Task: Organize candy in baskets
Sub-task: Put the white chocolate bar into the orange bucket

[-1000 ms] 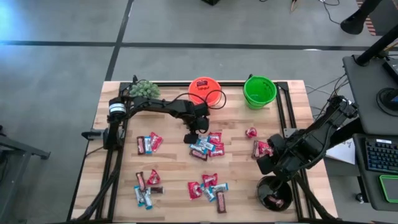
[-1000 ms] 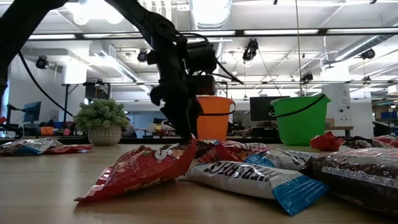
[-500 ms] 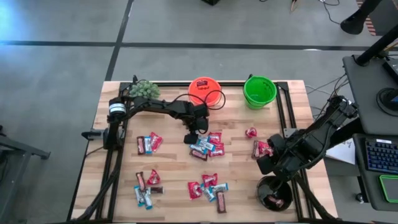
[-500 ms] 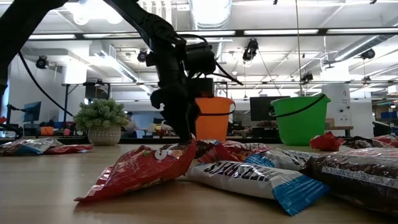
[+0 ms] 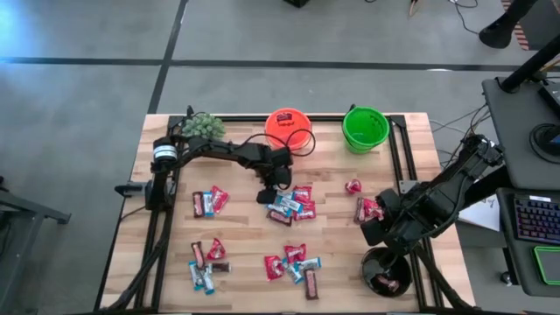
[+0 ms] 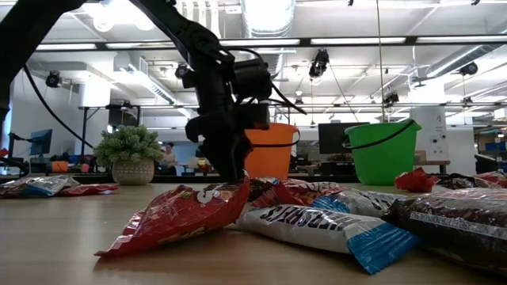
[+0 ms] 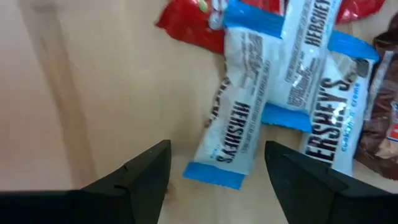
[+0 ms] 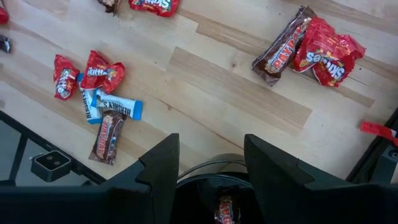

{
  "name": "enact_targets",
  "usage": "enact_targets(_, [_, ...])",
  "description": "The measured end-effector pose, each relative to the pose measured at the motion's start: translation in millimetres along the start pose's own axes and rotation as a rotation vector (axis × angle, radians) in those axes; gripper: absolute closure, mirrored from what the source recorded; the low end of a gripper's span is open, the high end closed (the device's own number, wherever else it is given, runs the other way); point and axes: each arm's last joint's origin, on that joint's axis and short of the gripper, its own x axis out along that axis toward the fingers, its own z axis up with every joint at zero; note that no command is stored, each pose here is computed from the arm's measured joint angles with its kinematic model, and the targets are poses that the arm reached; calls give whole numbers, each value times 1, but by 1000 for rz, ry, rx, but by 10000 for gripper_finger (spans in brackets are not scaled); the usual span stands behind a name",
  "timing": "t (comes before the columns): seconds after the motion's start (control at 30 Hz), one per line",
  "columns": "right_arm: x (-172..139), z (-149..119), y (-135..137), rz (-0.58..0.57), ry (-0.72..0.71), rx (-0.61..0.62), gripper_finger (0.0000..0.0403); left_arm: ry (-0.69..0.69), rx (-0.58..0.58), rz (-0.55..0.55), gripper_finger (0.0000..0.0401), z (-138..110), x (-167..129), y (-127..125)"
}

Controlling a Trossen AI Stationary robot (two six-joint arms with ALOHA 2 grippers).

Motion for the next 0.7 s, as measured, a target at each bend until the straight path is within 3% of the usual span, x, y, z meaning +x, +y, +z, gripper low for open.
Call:
enact_targets(0.37, [0, 0, 0, 0, 0, 0, 232, -20, -18, 9, 222, 1, 1, 1])
enact_targets(0.5, [0, 0, 0, 1, 0, -1, 232, -18, -21, 6, 273, 0, 2, 0])
enact_targets(0.7, [0, 0, 0, 2, 0, 0, 232, -23, -22, -2, 379, 0, 1, 0])
